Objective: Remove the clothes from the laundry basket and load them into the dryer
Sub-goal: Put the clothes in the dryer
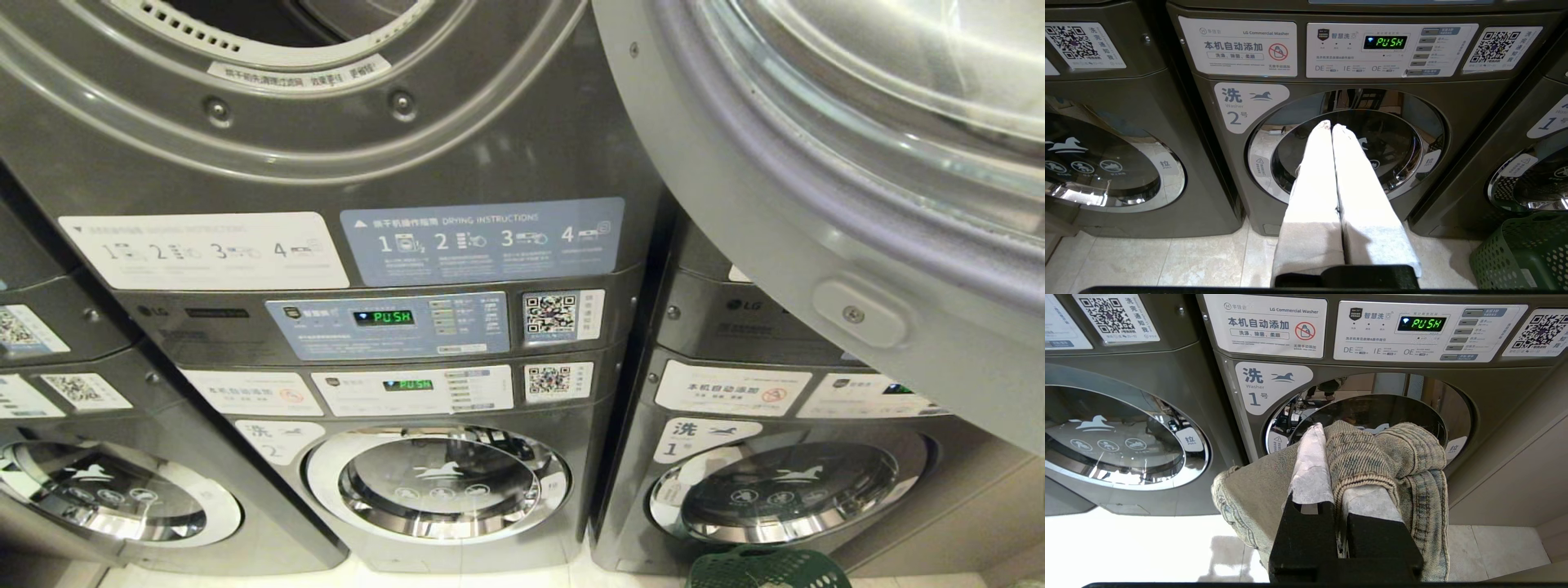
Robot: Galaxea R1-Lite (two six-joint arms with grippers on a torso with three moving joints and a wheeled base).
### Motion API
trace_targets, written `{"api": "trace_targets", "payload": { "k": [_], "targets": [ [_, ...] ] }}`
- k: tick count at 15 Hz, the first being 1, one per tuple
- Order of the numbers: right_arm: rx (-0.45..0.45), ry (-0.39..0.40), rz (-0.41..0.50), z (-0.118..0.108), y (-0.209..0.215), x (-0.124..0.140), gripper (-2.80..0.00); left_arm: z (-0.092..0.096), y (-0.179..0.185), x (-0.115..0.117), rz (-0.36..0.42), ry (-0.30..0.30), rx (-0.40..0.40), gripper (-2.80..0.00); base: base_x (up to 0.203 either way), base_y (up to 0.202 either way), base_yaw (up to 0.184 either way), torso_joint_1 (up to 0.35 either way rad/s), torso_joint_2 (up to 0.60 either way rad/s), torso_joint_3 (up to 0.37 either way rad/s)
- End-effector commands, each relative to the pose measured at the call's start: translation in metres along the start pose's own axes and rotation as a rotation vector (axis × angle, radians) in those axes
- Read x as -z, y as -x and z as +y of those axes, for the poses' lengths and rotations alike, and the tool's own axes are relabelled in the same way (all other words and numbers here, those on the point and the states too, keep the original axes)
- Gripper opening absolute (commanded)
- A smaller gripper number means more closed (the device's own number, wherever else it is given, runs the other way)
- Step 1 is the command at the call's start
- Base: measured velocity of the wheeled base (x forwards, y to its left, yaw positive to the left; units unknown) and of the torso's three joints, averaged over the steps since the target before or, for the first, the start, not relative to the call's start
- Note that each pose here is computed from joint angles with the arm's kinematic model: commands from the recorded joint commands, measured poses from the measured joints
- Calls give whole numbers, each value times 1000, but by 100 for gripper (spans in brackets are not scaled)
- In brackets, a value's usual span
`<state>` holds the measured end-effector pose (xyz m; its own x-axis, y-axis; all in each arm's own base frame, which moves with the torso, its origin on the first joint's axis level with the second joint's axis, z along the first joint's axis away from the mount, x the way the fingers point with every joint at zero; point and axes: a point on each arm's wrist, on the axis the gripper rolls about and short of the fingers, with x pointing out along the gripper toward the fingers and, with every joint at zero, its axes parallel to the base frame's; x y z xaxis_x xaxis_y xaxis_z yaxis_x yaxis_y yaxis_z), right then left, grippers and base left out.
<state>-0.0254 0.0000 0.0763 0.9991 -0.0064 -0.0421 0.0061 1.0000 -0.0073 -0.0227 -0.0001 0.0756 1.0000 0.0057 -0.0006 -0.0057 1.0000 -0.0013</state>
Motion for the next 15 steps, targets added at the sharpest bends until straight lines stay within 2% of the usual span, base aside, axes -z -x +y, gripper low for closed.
{"api": "trace_targets", "payload": {
  "k": [1, 15],
  "targets": [
    [0, 0, 1, 0, 0, 0, -280, 0, 0, 0, -1, 1, 0, -280, 0, 0, 0, 76, -139, -80],
    [0, 1, 1, 0, 0, 0, -280, 0, 0, 0, -1, 2, 0, -280, 0, 0, 0, 66, -127, -62]
  ]
}}
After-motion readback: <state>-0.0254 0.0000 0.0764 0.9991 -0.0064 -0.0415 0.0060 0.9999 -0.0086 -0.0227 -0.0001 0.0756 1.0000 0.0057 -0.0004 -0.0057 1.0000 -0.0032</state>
